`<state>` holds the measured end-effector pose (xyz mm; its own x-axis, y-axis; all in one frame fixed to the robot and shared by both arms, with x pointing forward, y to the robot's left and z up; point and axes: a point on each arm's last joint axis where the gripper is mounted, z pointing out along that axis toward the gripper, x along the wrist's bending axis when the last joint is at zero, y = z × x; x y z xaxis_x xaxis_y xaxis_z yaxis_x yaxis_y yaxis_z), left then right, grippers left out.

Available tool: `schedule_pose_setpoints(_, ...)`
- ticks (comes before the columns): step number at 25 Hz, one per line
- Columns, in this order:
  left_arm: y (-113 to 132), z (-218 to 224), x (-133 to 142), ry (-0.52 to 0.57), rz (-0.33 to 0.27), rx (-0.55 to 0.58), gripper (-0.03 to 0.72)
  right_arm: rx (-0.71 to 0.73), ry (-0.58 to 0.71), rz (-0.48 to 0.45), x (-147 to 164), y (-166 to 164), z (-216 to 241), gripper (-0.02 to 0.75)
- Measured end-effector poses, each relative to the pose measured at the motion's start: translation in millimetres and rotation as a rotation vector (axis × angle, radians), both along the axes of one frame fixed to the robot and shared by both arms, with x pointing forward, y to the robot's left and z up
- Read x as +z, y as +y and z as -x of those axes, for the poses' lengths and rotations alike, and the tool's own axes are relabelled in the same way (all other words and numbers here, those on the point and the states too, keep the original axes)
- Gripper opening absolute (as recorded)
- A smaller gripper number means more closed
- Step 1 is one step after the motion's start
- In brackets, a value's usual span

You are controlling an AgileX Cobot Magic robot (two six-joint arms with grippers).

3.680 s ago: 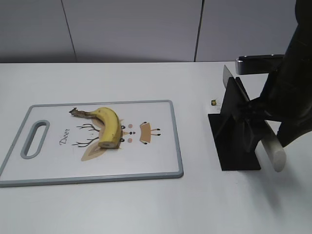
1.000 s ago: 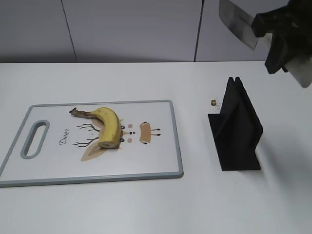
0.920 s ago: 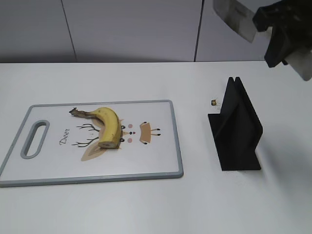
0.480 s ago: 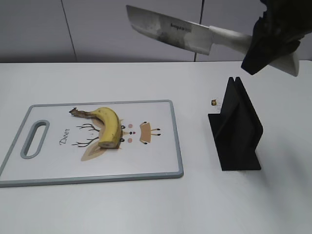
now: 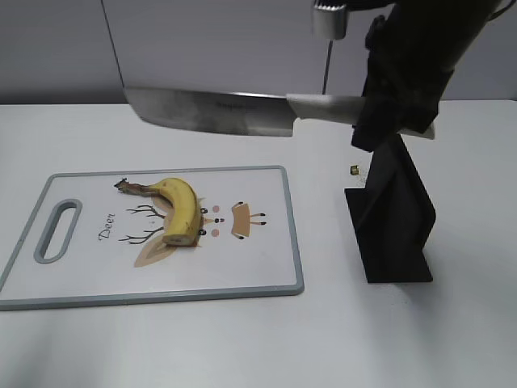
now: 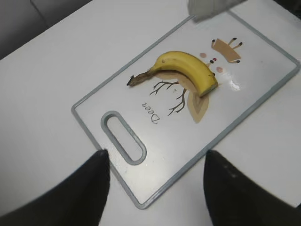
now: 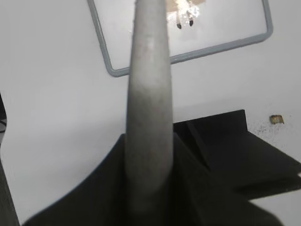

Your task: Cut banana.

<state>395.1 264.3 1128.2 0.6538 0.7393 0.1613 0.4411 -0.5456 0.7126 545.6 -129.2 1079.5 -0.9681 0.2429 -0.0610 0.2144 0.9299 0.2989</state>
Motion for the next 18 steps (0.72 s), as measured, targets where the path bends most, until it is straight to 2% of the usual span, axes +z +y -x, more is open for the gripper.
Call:
schedule_pose_setpoints(6,-15,-57,17,0.053,0.018,-0.225,0.607,0.165,0.009,0.081,-26,23,-6,0.160)
schedule_pose_setpoints(8,-23,-70,17,0.070,-0.003,-0.305,0.602,0.196,0.009,0.088,-30,29,-9,0.160)
schedule_pose_setpoints(10,-36,-80,10,0.092,-0.053,-0.393,0.599,0.222,0.005,0.089,-34,36,-12,0.160)
schedule_pose_setpoints(14,-58,-93,-11,0.140,-0.204,-0.517,0.597,0.258,-0.007,0.075,-38,47,-20,0.160)
schedule_pose_setpoints(16,-66,-101,-22,0.158,-0.240,-0.544,0.595,0.293,-0.015,0.065,-41,52,-21,0.160)
schedule_pose_setpoints(18,-71,-110,-34,0.187,-0.251,-0.555,0.595,0.310,-0.029,0.055,-42,56,-22,0.160)
